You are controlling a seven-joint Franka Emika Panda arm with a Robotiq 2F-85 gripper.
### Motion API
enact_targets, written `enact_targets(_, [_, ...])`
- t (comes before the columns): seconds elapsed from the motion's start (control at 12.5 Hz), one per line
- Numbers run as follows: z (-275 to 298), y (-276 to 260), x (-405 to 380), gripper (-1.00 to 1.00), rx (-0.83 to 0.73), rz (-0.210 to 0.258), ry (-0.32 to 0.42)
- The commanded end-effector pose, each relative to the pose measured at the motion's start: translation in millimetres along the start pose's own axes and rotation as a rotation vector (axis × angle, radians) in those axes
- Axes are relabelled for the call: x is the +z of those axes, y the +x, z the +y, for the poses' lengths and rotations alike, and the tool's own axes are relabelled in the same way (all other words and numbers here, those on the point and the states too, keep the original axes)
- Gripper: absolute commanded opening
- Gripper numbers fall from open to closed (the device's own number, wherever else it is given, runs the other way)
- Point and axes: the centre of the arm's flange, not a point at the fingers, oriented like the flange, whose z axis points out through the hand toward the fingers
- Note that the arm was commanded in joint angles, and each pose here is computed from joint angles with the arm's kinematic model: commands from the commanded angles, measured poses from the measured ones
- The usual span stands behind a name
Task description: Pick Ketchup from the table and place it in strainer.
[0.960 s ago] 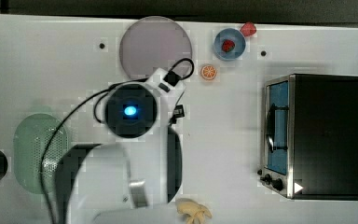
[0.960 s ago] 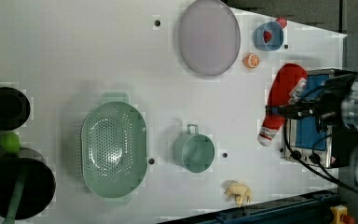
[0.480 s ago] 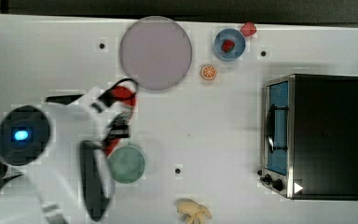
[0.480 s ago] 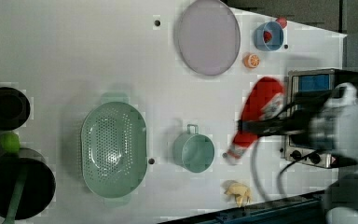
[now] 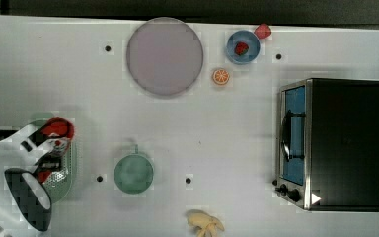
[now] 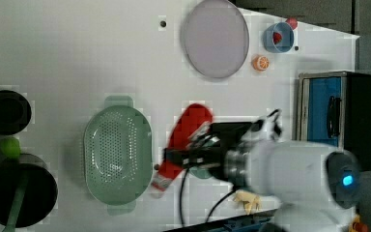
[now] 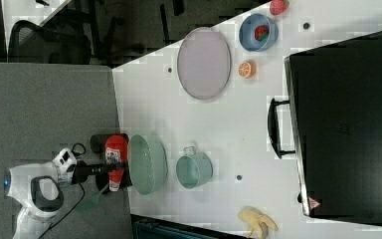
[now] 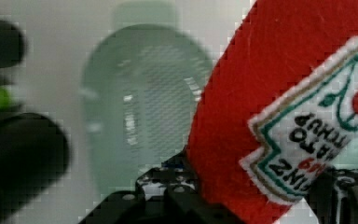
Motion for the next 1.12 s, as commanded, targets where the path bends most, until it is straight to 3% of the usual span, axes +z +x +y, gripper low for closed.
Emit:
enact_targets(0.08, [-9.3, 8.9, 24.7, 0.23, 0.185, -0.011, 0.076])
enact_targets(0.24, [-17.7, 11.5, 56.3, 0.31, 0.192, -0.039, 0.135])
enact_targets(0.48, [-20.5, 15.6, 96.5, 0.96, 0.170, -0.051, 0.178])
enact_targets(0.8, [-10.4, 23.0, 93.9, 1.00, 0.227, -0.046, 0.154])
enact_targets(0.96, [8.3, 30.2, 68.2, 1.00, 0.332, -0.042, 0.081])
enact_targets(1.12, [37.3, 44.2, 27.5, 1.00, 0.378, -0.006, 0.009])
